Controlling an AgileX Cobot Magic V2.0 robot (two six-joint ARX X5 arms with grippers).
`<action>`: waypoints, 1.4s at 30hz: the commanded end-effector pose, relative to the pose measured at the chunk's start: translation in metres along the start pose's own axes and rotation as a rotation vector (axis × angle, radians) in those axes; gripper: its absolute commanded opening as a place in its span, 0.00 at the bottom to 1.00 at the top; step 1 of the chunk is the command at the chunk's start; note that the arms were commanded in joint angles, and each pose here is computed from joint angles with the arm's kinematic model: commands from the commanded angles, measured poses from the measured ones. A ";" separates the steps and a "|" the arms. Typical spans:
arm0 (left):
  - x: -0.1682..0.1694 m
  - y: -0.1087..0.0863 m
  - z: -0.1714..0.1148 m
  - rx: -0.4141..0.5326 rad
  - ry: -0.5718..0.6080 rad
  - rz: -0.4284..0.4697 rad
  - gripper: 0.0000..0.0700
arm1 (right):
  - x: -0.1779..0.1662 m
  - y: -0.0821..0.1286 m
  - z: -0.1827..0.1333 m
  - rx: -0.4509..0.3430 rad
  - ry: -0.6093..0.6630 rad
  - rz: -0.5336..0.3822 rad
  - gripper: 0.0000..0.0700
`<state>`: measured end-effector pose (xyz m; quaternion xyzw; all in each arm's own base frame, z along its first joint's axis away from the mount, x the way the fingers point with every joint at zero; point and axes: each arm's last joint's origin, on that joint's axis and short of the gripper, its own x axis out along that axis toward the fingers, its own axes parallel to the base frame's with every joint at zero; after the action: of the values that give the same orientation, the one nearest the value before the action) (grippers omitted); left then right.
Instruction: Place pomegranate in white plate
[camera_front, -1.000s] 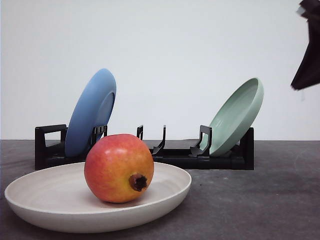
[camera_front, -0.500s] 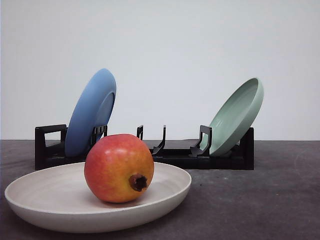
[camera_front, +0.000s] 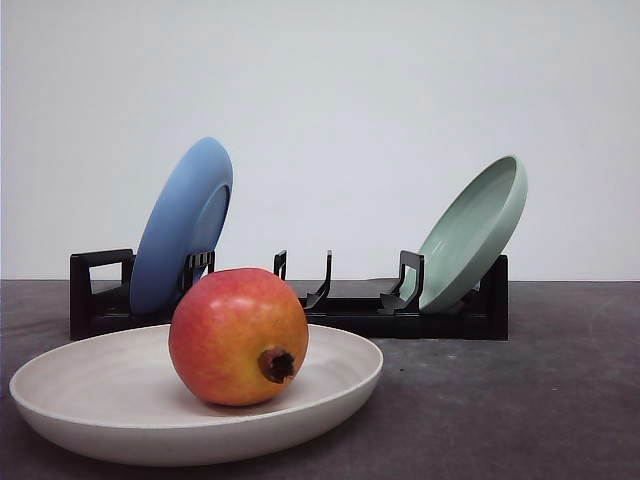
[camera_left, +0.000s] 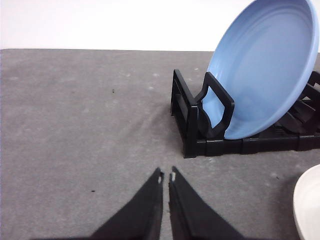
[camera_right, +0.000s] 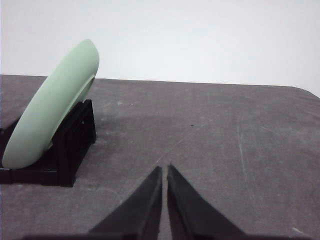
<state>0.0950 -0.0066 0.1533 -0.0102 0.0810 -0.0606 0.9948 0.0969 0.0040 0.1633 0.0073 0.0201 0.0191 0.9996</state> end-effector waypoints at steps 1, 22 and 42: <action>0.001 0.000 -0.004 0.008 0.013 0.002 0.00 | 0.000 0.000 0.000 0.011 -0.007 -0.005 0.02; 0.001 0.000 -0.004 0.008 0.014 0.002 0.00 | 0.000 0.000 0.000 0.010 -0.007 -0.005 0.02; 0.001 0.000 -0.004 0.008 0.014 0.002 0.00 | 0.000 0.000 0.000 0.010 -0.007 -0.005 0.02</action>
<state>0.0950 -0.0066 0.1533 -0.0102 0.0810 -0.0606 0.9948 0.0968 0.0040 0.1634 0.0073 0.0193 0.0191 0.9996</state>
